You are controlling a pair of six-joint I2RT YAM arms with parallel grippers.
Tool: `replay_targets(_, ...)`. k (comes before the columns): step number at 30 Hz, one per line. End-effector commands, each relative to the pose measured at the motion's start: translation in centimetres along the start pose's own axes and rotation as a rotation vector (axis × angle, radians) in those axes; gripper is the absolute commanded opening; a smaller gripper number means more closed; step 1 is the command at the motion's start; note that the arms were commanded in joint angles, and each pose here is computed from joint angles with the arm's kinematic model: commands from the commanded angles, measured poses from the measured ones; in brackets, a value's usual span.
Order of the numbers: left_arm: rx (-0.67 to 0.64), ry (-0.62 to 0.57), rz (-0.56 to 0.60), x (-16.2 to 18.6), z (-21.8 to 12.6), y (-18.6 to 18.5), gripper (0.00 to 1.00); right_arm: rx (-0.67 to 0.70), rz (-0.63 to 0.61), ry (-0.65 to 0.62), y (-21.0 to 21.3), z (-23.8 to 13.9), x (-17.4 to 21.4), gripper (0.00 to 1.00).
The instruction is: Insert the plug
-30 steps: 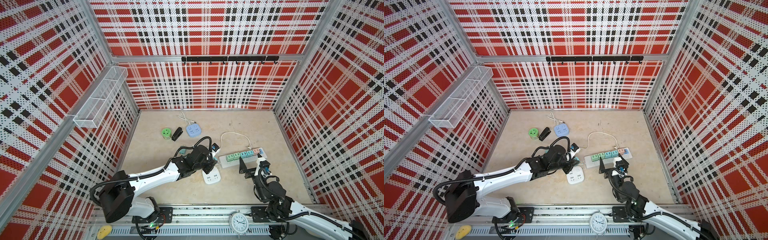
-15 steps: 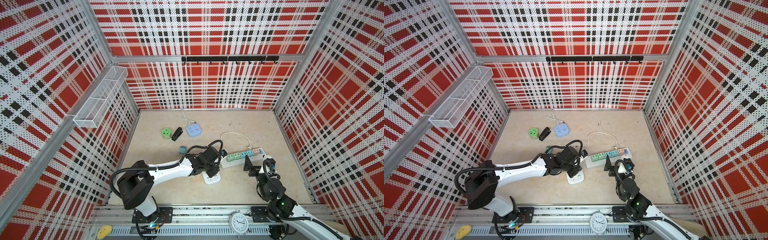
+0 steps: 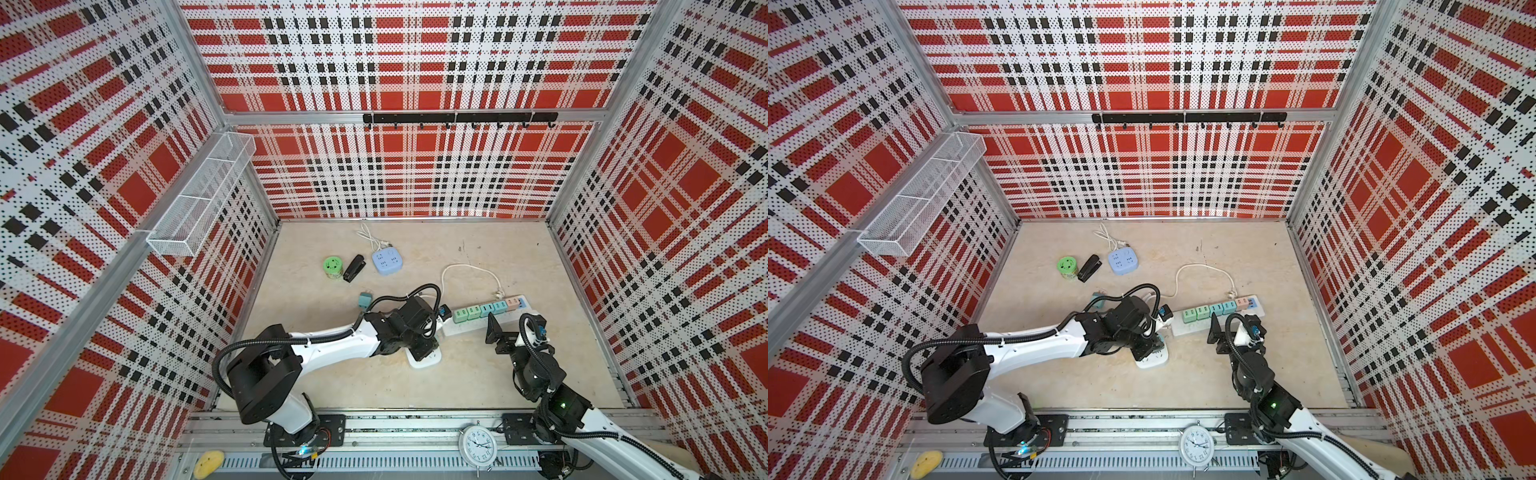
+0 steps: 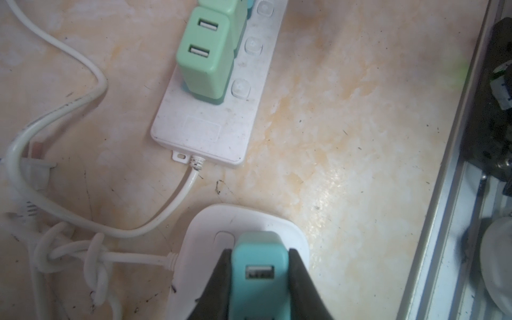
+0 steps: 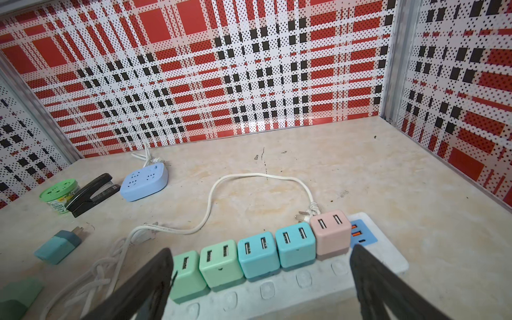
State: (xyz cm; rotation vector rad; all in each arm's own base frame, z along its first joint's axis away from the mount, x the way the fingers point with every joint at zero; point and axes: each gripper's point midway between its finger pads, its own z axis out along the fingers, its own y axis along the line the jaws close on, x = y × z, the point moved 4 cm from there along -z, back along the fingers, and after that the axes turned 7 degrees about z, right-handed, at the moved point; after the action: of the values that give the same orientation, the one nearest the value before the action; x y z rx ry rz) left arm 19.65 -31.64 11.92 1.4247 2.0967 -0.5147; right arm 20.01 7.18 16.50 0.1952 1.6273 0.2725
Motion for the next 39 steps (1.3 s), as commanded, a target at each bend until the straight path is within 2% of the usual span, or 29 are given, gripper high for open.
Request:
replay_targets(1, 0.007, -0.021, 0.016, -0.1, 0.3, 0.2, 0.00, -0.017, 0.028, -0.020, 0.3, -0.1, -0.6, 1.00)
replay_targets(31, -0.010, -0.011, 0.020, 1.6, -0.1, -0.3, 0.00, -0.011, 0.036, -0.031, 0.0, -0.2, -0.7, 1.00)
replay_targets(39, 0.053, 0.022, 0.046, 1.6, 1.3, -1.5, 0.00, -0.013, 0.035, -0.022, 0.1, -0.2, -0.6, 1.00)
